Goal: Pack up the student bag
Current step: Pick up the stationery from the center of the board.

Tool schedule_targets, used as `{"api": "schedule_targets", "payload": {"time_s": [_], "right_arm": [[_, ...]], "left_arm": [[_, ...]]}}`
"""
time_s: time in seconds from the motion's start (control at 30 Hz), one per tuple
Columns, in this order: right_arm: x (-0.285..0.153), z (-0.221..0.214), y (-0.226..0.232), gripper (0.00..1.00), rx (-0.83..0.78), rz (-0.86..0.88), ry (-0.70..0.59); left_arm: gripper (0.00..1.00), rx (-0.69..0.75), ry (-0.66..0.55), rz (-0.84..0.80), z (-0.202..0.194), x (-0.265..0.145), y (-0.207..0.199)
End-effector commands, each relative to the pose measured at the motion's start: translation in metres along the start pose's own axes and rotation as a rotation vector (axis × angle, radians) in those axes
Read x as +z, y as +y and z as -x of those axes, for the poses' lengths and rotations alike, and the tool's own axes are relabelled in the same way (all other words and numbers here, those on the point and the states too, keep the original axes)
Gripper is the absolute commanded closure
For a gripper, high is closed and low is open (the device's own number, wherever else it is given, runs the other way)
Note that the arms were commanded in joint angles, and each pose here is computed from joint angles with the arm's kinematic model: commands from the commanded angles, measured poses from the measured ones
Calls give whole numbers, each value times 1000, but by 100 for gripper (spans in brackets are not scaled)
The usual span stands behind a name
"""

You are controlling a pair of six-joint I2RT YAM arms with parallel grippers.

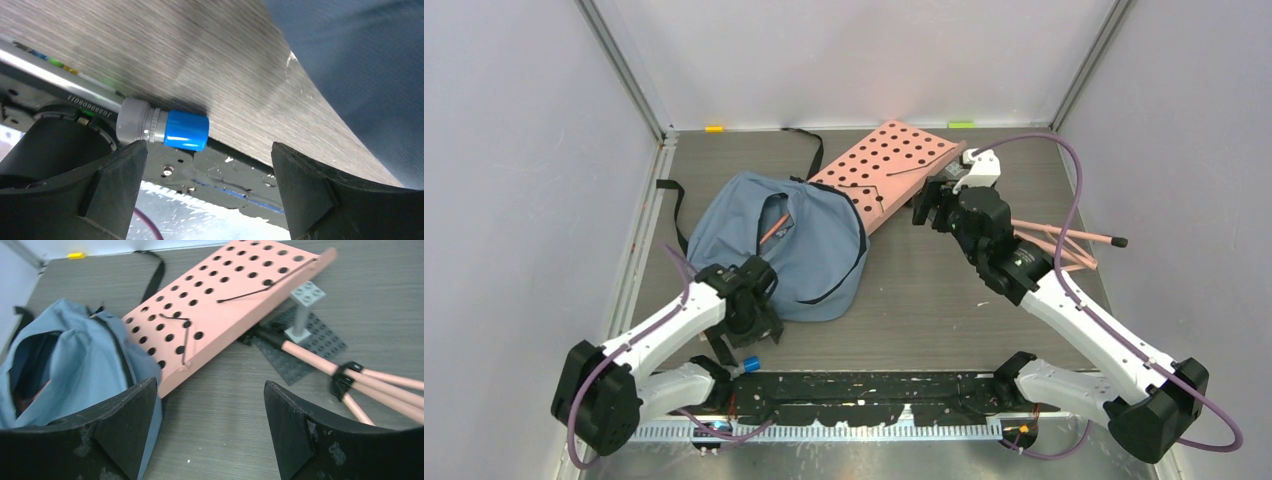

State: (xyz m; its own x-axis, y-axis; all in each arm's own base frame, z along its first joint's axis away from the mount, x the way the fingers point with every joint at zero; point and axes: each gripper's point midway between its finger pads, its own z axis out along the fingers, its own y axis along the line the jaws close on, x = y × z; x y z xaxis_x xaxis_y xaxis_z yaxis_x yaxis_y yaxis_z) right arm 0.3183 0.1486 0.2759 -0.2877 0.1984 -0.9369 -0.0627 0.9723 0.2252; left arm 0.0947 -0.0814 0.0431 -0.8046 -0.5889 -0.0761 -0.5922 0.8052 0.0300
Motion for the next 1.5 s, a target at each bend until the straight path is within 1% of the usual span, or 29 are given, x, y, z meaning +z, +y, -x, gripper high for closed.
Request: {"api": "schedule_targets", "payload": {"time_s": [0.0,0.03,0.1,0.13,0.17,0.2,0.23,0.27,0.3,0.33,0.37,0.4,0.47,0.53,0.57,0.6,0.63,0.67,0.7,0.73,0.83,0.93,1.03,1.1,1.13,1.2,1.27,1.33,1.47], "right_arm": [[-12,14,51,16,-65,308,-32],[-18,6,74,17,-104,454,0],[-29,0,106,18,-112,630,40],[-34,3,116,19,-103,680,45],[-39,-5,134,19,-91,764,91],[-44,-2,145,20,-80,805,98],[-50,-14,163,20,-93,868,136],[-63,-20,182,20,-121,930,141],[-64,-31,195,20,-148,952,159],[-81,-42,215,20,-189,1023,157],[-82,-53,227,20,-204,1050,165],[-94,-66,249,20,-213,1124,161],[-114,-79,274,20,-210,1230,151],[-122,-111,297,21,-249,1296,184],[-125,-115,305,21,-266,1317,180],[-130,-135,314,21,-307,1349,199],[-132,-139,321,21,-335,1369,186],[-133,-159,328,21,-358,1390,212],[-134,-163,333,23,-366,1402,211],[-133,-181,338,23,-383,1420,235],[-131,-210,348,27,-411,1445,265],[-130,-250,353,29,-463,1463,300],[-131,-277,359,29,-497,1476,313],[-127,-302,360,29,-528,1476,345],[-126,-307,360,29,-539,1478,348],[-124,-319,363,29,-564,1484,353],[-123,-330,364,29,-589,1488,357],[-121,-340,364,29,-617,1491,359],[-114,-357,363,28,-660,1481,355]], "left_arm": [[1,112,-132,-26,26,-28,-22],[0,158,-180,-51,39,-37,-32],[0,230,-272,-90,65,-60,-50],[0,262,-310,-98,77,-69,-55],[0,292,-338,-112,87,-77,-60],[0,309,-345,-127,96,-82,-62],[0,308,-346,-148,105,-87,-63],[0,317,-347,-184,114,-91,-65],[0,311,-348,-223,124,-96,-65],[0,298,-356,-243,133,-101,-62],[0,288,-375,-253,145,-107,-59],[0,273,-405,-247,160,-113,-52],[0,256,-480,-211,182,-128,-40],[0,243,-539,-210,198,-141,-34],[0,250,-564,-210,204,-146,-33],[0,241,-588,-204,208,-150,-30],[0,227,-614,-184,212,-151,-25],[0,220,-638,-186,215,-153,-24],[0,218,-668,-195,218,-154,-24],[0,218,-698,-212,220,-156,-25],[0,224,-796,-283,222,-167,-31],[0,225,-897,-330,223,-181,-29],[0,120,-1002,-306,231,-186,-15],[0,117,-1067,-288,232,-191,-6],[0,117,-1095,-265,233,-191,0],[0,54,-1158,-245,234,-197,12],[0,22,-1211,-271,231,-201,16],[0,28,-1252,-285,229,-200,18],[0,28,-1272,-313,227,-204,16]]}}
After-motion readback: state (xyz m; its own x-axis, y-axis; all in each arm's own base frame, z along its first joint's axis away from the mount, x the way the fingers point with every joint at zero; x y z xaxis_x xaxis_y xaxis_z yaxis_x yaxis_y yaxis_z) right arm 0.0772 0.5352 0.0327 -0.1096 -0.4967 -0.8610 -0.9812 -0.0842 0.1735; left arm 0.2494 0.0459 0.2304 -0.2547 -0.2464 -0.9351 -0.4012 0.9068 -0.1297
